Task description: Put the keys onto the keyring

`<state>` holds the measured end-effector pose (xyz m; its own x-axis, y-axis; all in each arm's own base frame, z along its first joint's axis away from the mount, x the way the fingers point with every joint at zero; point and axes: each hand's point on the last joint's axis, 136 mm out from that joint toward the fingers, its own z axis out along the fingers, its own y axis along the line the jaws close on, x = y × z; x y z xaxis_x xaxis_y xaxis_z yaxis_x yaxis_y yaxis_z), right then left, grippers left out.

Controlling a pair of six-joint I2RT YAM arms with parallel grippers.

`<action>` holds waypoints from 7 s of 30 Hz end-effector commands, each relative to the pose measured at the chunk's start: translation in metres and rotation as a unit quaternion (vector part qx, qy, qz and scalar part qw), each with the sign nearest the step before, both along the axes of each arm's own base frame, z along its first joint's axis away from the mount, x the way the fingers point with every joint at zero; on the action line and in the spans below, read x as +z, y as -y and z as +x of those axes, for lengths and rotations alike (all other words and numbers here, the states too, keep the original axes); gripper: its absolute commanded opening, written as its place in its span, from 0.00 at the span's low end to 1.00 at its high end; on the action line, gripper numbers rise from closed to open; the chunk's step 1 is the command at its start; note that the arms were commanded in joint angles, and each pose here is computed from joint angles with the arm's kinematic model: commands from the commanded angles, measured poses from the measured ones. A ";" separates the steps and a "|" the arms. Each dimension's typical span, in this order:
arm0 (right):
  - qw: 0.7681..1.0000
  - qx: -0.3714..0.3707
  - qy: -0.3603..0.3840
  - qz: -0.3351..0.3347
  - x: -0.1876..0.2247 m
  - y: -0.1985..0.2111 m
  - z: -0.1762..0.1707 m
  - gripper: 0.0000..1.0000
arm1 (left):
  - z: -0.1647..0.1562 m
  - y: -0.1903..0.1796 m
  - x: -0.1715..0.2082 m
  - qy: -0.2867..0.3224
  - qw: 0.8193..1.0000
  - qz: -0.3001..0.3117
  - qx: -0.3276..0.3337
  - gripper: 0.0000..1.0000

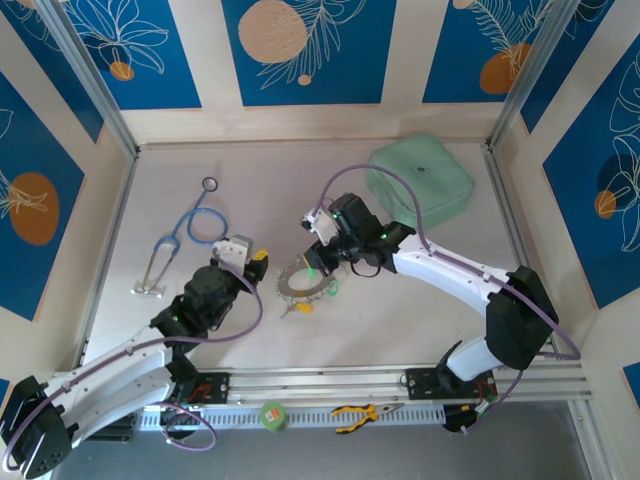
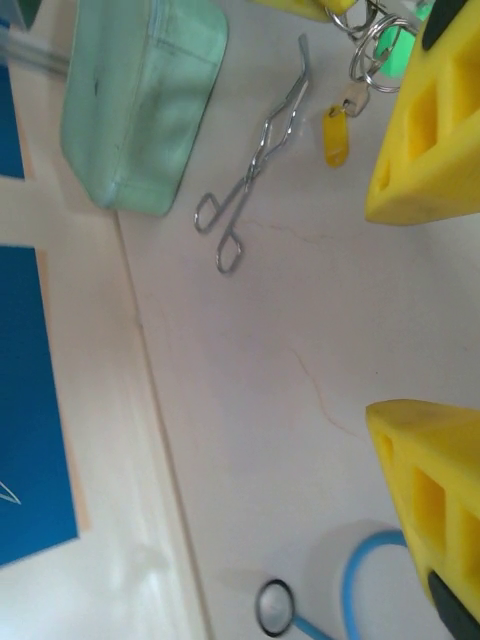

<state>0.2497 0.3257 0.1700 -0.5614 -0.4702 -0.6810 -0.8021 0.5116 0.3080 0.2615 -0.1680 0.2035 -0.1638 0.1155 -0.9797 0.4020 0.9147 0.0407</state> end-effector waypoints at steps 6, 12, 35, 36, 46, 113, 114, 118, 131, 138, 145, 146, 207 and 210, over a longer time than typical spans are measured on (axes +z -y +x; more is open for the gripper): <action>0.983 0.168 0.047 0.064 0.025 -0.019 -0.038 0.00 | -0.030 0.041 0.014 0.109 0.971 0.118 -0.178 0.35; 0.969 0.217 0.103 0.062 0.035 -0.019 -0.057 0.00 | -0.055 0.053 0.018 0.137 0.938 0.174 -0.267 0.37; 0.943 0.248 0.221 0.021 0.032 -0.019 -0.075 0.00 | -0.104 0.083 -0.012 0.046 0.881 0.165 -0.442 0.70; 0.943 0.246 0.222 0.021 0.033 -0.020 -0.075 0.00 | -0.104 0.085 -0.012 0.043 0.881 0.160 -0.444 0.70; 0.948 0.228 0.223 0.018 0.034 -0.023 -0.067 0.00 | -0.110 0.089 -0.026 0.005 0.875 0.147 -0.461 0.59; 0.930 0.310 0.176 0.090 0.027 -0.022 -0.099 0.00 | -0.096 0.095 -0.020 0.052 0.900 0.082 -0.424 0.11; 0.930 0.310 0.175 0.090 0.027 -0.023 -0.099 0.00 | -0.096 0.095 -0.020 0.055 0.900 0.079 -0.424 0.09; 0.933 0.300 0.179 0.089 0.028 -0.023 -0.096 0.09 | -0.097 0.094 -0.016 0.066 0.901 0.073 -0.423 0.00; 0.936 0.252 0.241 0.053 0.004 0.020 -0.086 0.31 | -0.102 0.094 -0.021 0.127 0.883 0.114 -0.437 0.00; 0.920 0.267 0.281 0.053 0.002 0.007 -0.090 0.29 | -0.099 0.090 -0.018 0.131 0.889 0.117 -0.423 0.00; 0.936 0.205 0.283 0.049 0.025 0.020 -0.075 0.31 | -0.062 0.065 -0.003 -0.031 0.958 0.059 -0.277 0.00; 0.938 0.198 0.277 0.058 0.033 0.021 -0.075 0.31 | -0.056 0.059 -0.001 -0.063 0.967 0.045 -0.245 0.00; 0.856 0.180 0.472 0.112 0.010 -0.029 -0.077 0.16 | -0.089 0.072 -0.017 -0.698 0.582 -0.319 0.267 0.00; 0.857 0.164 0.476 0.112 0.012 -0.033 -0.071 0.17 | -0.091 0.071 -0.019 -0.699 0.577 -0.324 0.271 0.00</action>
